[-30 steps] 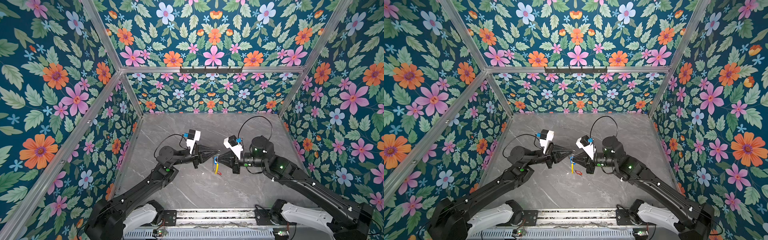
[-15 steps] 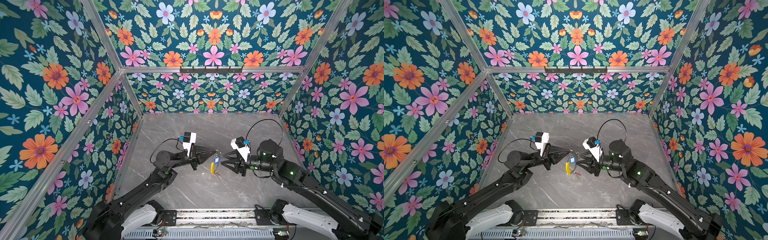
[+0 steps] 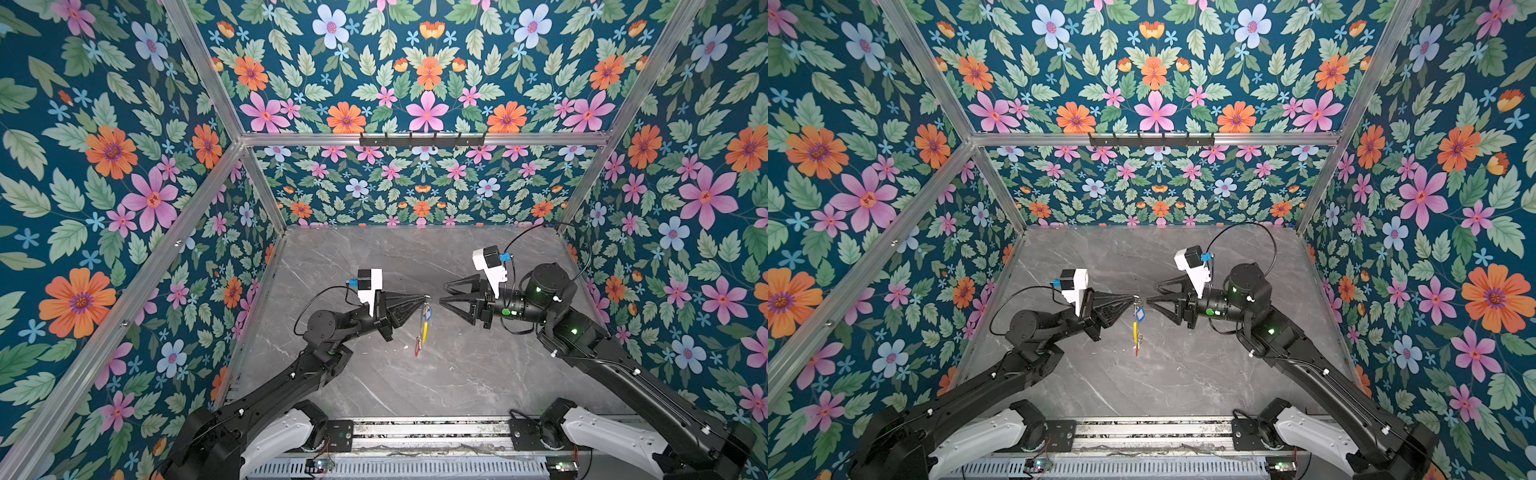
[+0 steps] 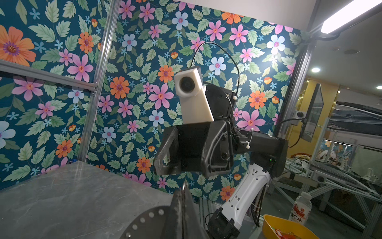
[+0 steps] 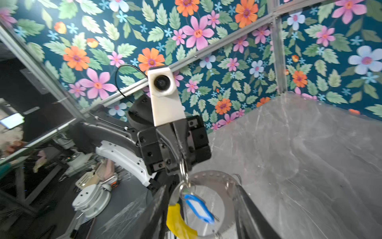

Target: Remove the keys from the keyring

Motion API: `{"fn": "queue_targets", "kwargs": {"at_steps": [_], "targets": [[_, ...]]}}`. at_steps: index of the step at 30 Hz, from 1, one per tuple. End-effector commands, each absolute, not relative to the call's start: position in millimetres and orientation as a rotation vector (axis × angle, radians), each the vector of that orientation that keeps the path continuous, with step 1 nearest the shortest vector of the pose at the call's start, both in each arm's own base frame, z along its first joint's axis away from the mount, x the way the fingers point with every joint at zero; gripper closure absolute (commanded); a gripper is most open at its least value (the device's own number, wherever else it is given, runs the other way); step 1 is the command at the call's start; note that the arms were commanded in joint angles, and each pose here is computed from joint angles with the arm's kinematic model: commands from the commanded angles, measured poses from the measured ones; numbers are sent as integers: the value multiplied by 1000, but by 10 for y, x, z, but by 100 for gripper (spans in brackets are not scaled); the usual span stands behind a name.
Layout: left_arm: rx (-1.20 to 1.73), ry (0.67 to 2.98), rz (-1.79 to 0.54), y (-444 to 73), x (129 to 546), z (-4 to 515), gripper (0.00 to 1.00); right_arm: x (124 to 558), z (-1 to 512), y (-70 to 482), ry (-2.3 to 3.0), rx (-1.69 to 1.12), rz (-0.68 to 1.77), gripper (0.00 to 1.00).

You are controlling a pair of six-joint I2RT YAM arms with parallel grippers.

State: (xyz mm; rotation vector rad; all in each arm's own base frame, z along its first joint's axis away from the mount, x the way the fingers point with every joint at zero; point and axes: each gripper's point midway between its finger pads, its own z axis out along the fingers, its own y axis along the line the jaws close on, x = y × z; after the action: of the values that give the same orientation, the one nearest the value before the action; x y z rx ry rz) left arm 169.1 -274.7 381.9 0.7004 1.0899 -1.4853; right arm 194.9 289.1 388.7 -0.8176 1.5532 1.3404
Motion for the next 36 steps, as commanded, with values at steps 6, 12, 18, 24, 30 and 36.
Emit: {"fn": "queue_targets", "kwargs": {"at_steps": [6,12,18,24,30,36], "targets": [[649,1002,-1448,-2647,1699,3960,100,1877,4070,3027,1475,-856,1468,57],[639,994,-1443,-2635,1707,3978,100,1885,3964,3144,1519,-878,1463,67],[633,996,-1440,-2629,1713,3972,100,1904,3926,3150,1529,-871,1454,78],[623,1000,-1437,-2626,1732,3964,100,1897,3886,3164,1541,-878,1454,79],[625,999,-1437,-2633,1737,3962,100,1911,3858,3183,1548,-879,1449,82],[624,1005,-1437,-2640,1748,3944,100,1907,3889,3171,1535,-874,1442,82]]}}
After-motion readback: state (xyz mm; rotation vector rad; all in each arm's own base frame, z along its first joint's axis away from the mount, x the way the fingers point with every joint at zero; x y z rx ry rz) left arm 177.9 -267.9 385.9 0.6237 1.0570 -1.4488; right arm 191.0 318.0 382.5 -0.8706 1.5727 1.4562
